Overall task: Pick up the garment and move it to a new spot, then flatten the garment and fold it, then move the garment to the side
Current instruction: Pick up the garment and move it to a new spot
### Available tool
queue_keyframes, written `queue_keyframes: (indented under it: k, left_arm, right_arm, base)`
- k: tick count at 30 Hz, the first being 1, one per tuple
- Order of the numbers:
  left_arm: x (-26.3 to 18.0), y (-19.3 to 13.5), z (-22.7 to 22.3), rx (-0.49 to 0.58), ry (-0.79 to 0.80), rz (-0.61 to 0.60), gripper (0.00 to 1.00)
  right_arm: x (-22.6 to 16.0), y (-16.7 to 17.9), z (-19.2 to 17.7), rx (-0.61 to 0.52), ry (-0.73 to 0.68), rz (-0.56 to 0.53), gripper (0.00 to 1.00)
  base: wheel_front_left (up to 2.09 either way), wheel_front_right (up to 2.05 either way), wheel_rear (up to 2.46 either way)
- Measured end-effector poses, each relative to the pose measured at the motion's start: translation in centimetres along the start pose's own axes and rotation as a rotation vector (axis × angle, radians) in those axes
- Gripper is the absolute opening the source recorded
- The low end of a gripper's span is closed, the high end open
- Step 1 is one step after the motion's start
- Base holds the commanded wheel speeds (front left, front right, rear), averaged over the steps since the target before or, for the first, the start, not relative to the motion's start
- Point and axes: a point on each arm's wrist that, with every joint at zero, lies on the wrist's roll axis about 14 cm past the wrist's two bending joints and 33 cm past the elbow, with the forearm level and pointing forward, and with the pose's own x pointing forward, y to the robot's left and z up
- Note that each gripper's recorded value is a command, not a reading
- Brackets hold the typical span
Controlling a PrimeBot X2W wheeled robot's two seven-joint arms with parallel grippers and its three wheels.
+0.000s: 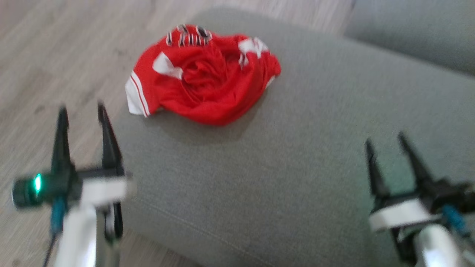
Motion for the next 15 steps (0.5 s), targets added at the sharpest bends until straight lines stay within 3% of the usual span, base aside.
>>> queue_keyframes:
  k: [3, 7, 15]
  left_arm:
    - [4.1, -2.3, -0.4, 0.037, 0.006, -0.063, 1.00]
    - [8.2, -6.0, -3.8, 0.060, 0.104, -0.165, 1.00]
    - [10.4, -10.9, -13.3, 0.069, 0.406, -0.269, 1.00]
  right_arm:
    - [2.1, -2.2, -0.2, -0.024, -0.023, -0.008, 1.00]
    - [2.8, -4.3, -3.2, -0.026, 0.029, -0.020, 1.00]
    - [2.1, -7.2, -5.8, -0.025, 0.071, -0.069, 1.00]
  base:
    - [0.00, 0.00, 0.00]
    - [0.00, 0.00, 0.00]
    - [0.00, 0.00, 0.00]
